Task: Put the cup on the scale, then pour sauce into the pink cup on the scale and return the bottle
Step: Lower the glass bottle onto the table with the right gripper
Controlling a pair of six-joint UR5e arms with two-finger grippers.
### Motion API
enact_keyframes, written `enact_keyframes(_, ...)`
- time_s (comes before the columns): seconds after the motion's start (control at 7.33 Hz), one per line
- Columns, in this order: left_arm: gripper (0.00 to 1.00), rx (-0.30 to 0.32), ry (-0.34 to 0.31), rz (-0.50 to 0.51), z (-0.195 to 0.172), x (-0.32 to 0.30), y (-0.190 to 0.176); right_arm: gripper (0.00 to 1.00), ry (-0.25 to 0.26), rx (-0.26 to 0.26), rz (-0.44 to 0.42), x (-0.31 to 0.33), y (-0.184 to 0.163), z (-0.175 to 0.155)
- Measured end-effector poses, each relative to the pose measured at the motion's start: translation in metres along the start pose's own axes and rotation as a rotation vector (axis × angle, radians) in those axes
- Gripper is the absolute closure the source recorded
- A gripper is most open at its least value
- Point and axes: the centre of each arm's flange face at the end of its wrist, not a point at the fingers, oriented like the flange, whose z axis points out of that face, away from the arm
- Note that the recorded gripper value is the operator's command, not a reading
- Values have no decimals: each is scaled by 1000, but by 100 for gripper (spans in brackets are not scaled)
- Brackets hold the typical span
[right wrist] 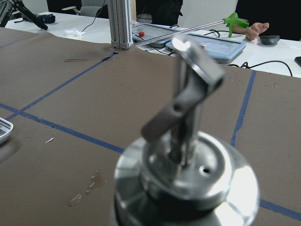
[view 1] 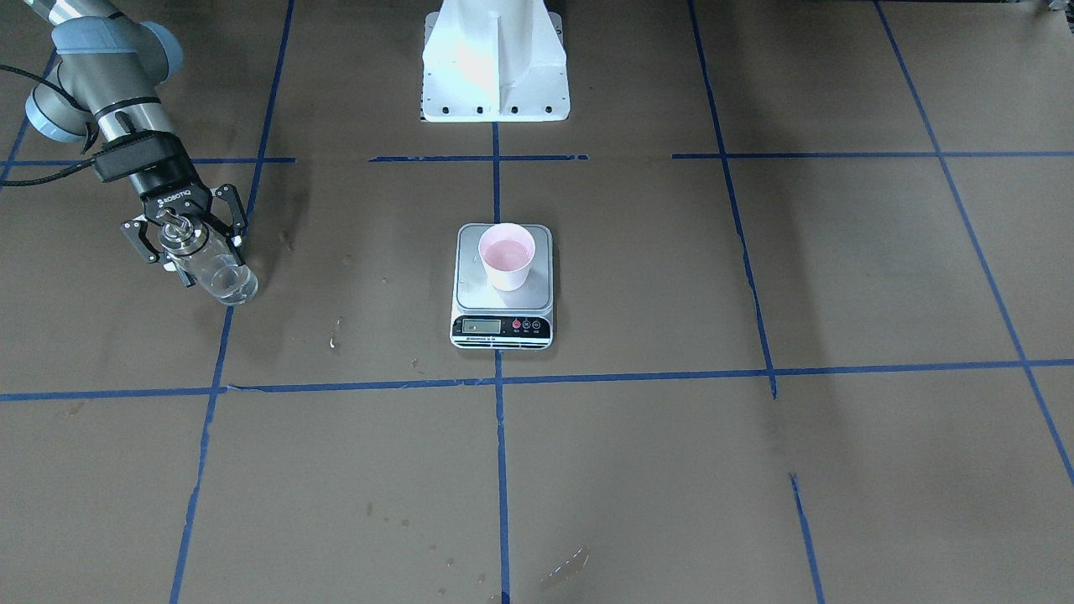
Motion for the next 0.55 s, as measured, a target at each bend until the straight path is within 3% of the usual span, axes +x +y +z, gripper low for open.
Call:
enact_keyframes(0.27,0,0,0,0,0,0,0,58,0,0,-2,0,0,0)
enact_keyframes(0.55,0,0,0,-1,0,0,0,42,1,-1,-5,1,0,0)
